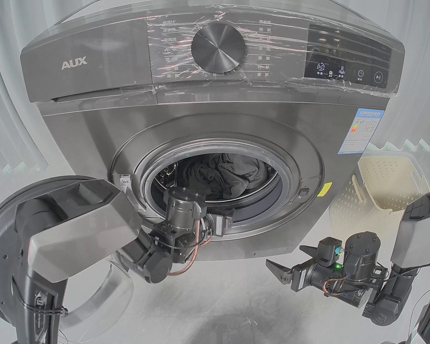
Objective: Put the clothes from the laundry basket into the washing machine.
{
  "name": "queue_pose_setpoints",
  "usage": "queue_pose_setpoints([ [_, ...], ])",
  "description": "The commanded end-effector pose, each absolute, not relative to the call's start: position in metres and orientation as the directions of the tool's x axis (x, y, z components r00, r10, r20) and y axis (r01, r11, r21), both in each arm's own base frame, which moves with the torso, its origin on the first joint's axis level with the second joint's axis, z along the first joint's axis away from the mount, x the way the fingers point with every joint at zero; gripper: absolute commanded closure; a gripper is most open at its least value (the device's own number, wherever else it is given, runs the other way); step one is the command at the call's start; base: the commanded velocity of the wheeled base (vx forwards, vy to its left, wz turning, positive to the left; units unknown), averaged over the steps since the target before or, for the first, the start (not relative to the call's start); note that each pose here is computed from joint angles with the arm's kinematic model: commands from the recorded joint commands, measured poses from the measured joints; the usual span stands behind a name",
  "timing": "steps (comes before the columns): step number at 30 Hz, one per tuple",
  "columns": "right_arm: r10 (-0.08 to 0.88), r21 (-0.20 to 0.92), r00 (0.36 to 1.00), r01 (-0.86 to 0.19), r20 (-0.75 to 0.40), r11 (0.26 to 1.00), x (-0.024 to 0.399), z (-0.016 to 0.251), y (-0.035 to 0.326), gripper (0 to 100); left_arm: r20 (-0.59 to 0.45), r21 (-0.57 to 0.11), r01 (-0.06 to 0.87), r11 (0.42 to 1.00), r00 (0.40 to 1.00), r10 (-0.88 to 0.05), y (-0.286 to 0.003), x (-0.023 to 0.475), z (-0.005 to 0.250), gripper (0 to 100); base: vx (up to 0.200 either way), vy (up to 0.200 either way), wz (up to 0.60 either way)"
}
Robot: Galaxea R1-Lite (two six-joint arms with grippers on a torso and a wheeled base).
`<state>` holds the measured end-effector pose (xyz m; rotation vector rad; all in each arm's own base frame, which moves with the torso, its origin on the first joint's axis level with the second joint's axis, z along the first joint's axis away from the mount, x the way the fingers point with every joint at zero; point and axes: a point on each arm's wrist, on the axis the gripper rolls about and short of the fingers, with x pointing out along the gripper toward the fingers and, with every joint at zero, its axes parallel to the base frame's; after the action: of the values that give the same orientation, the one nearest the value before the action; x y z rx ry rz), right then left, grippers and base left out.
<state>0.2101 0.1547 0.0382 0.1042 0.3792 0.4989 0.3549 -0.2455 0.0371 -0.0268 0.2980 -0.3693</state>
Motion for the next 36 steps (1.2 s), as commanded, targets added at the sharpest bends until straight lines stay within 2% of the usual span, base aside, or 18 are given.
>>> queue_pose_setpoints([
  [1,0.484,0.189,0.810,-0.445,-0.332,0.875,0.210,0.037,0.154,0,-0.251,-0.099,0.472,0.876,0.840,-0.481,-0.251,0.276,0.082,0,0.000,0.000,0.00],
  [6,0.482,0.193,0.810,-0.442,-0.335,0.876,0.209,0.037,0.153,0,-0.234,-0.142,0.548,0.825,0.791,-0.566,-0.254,0.229,0.097,0,0.000,0.000,0.00],
  [10,0.481,0.193,0.808,-0.441,-0.340,0.877,0.208,0.037,0.153,0,-0.216,-0.162,0.577,0.800,0.770,-0.600,-0.245,0.202,0.111,0,0.000,0.000,0.00],
  [13,0.476,0.192,0.809,-0.436,-0.345,0.879,0.207,0.037,0.150,0,-0.199,-0.172,0.563,0.809,0.784,-0.588,-0.234,0.192,0.121,0,0.000,0.000,0.00],
  [16,0.475,0.195,0.820,-0.434,-0.319,0.880,0.206,0.045,0.147,0,-0.130,-0.212,0.548,0.809,0.805,-0.579,-0.216,0.184,0.144,0,0.000,0.000,0.00],
  [18,0.475,0.195,0.820,-0.434,-0.319,0.880,0.206,0.045,0.147,0,-0.129,-0.213,0.547,0.810,0.806,-0.578,-0.215,0.183,0.145,0,0.000,0.000,0.00],
  [19,0.481,0.197,0.833,-0.441,-0.273,0.876,0.202,0.059,0.144,0,-0.119,-0.217,0.512,0.831,0.831,-0.544,-0.198,0.178,0.149,0,0.000,0.000,0.00],
  [23,0.433,0.185,0.876,-0.400,-0.210,0.898,0.197,0.075,0.142,0,-0.151,-0.200,0.439,0.876,0.869,-0.470,-0.181,0.170,0.142,0,0.000,0.000,0.00],
  [26,0.417,0.172,0.898,-0.392,-0.143,0.904,0.188,0.092,0.138,0,-0.161,-0.186,0.417,0.890,0.880,-0.446,-0.170,0.162,0.138,0,0.000,0.000,0.00],
  [29,0.421,0.169,0.902,-0.402,-0.093,0.900,0.178,0.106,0.132,0,-0.148,-0.180,0.421,0.889,0.882,-0.448,-0.161,0.152,0.139,0,-0.200,0.000,0.00],
  [36,0.385,0.150,0.914,-0.365,-0.131,0.919,0.157,0.103,0.108,0,-0.094,-0.135,0.412,0.901,0.900,-0.425,-0.131,0.134,0.142,0,-0.200,0.000,0.00],
])
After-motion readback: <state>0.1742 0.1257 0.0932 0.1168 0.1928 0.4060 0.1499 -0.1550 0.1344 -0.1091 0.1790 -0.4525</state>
